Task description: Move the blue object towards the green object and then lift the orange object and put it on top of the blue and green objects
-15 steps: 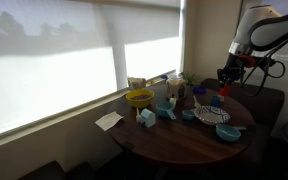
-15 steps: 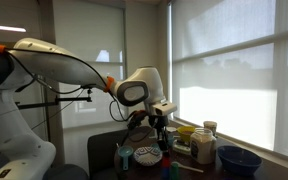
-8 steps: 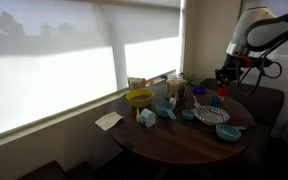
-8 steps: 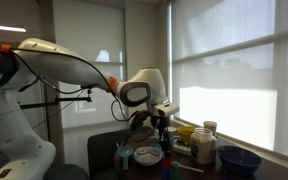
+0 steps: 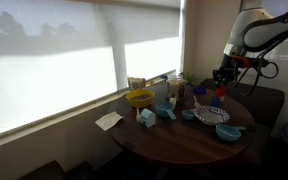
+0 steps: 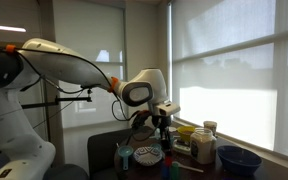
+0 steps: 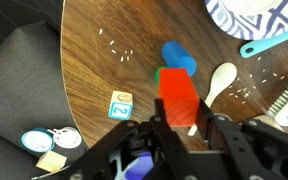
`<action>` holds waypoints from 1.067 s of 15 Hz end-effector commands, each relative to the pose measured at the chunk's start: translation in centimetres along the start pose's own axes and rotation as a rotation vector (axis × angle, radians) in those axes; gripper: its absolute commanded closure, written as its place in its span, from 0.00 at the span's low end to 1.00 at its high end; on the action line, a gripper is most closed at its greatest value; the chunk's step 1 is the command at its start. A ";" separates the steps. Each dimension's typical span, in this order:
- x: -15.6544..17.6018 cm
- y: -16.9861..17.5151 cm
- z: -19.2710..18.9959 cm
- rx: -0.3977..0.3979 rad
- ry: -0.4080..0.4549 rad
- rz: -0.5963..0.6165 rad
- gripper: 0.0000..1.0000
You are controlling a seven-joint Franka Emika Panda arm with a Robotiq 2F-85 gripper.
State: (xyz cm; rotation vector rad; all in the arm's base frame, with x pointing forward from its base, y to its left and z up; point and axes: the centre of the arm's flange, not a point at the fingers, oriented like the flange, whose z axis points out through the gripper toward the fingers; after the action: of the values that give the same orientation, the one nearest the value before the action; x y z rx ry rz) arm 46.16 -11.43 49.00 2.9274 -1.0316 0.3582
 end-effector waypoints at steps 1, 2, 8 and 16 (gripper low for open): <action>0.7 -1.2 0.1 0.015 -0.001 0.004 0.92; 0.8 -1.3 0.2 0.013 0.001 0.002 0.92; 0.9 -1.4 0.5 0.009 0.002 -0.009 0.92; 0.9 -1.4 0.7 0.003 0.003 -0.011 0.92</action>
State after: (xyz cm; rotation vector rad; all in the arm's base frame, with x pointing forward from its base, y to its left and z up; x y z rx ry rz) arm 46.99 -11.09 48.45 2.9337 -1.0146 0.3474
